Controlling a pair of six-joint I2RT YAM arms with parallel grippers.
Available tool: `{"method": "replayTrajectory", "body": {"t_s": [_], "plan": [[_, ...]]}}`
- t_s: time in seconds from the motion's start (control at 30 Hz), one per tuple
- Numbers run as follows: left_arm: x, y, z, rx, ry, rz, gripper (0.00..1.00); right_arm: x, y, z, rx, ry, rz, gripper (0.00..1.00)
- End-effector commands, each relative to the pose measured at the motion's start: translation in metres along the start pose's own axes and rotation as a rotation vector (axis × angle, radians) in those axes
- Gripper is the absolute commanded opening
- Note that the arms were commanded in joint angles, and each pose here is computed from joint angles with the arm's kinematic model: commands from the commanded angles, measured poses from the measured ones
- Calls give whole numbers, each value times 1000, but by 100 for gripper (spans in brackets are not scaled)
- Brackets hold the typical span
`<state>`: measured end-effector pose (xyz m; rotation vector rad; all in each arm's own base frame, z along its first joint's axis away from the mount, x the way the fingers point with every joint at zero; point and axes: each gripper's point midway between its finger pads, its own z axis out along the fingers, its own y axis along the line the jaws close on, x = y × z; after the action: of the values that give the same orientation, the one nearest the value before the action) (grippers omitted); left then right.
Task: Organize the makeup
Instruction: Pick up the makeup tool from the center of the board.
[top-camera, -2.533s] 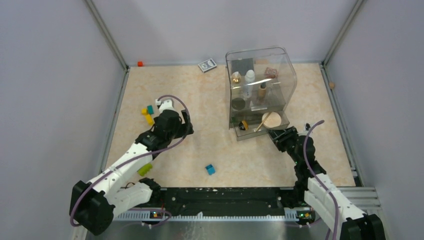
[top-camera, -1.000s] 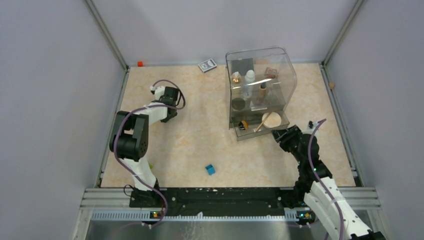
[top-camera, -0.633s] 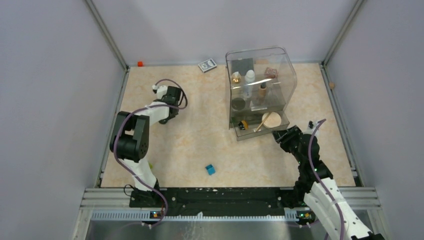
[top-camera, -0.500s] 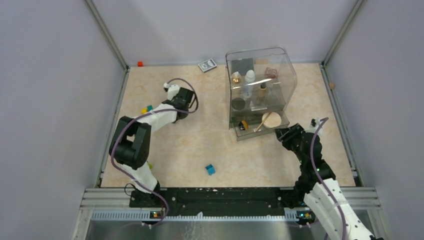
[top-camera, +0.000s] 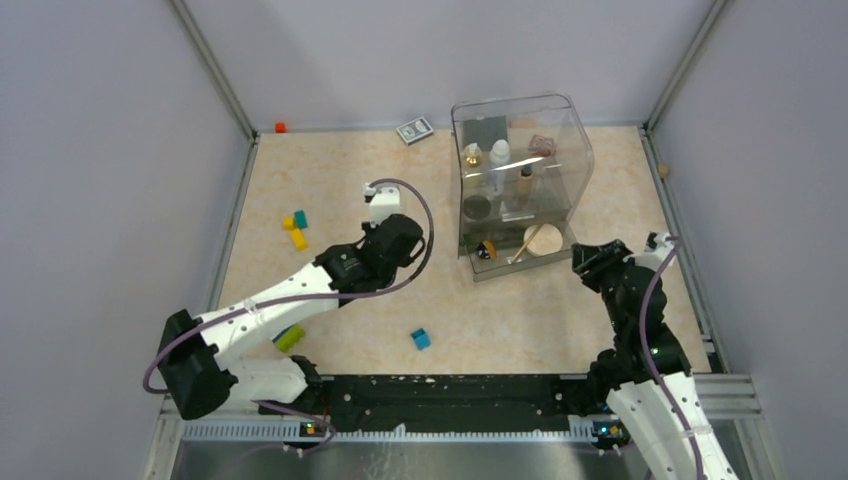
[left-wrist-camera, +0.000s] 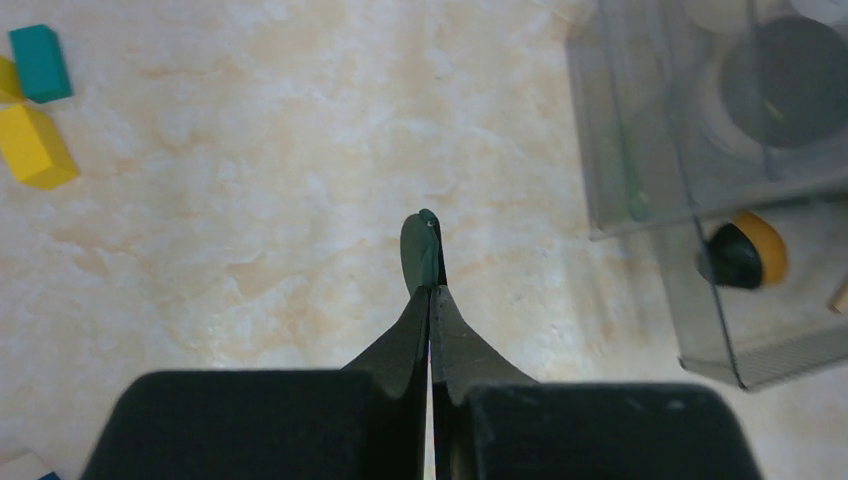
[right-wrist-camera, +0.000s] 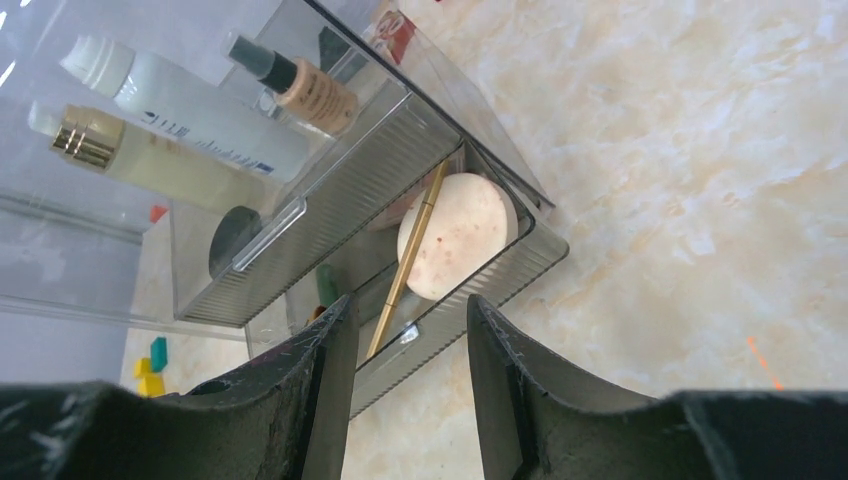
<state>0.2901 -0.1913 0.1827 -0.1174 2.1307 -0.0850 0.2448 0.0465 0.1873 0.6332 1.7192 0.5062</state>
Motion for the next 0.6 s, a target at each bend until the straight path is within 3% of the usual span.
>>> {"method": "replayTrajectory", "body": {"t_s": [0.0, 0.1, 0.33, 0.4, 0.57], "plan": [[3, -26, -37, 120, -51, -7, 0, -31, 6, -10, 19, -85, -29, 44], [-3, -53, -66, 252, -120, 37, 0, -34, 7, -12, 16, -92, -40, 44], [-15, -169, -118, 807, -282, 350, 0, -39, 8, -17, 8, -111, -59, 44], [-16, -192, -119, 871, -316, 422, 0, -42, 9, -21, 3, -119, -62, 44], [-17, -230, -95, 847, -372, 600, 0, -51, 8, -31, 9, -151, -81, 44]]}}
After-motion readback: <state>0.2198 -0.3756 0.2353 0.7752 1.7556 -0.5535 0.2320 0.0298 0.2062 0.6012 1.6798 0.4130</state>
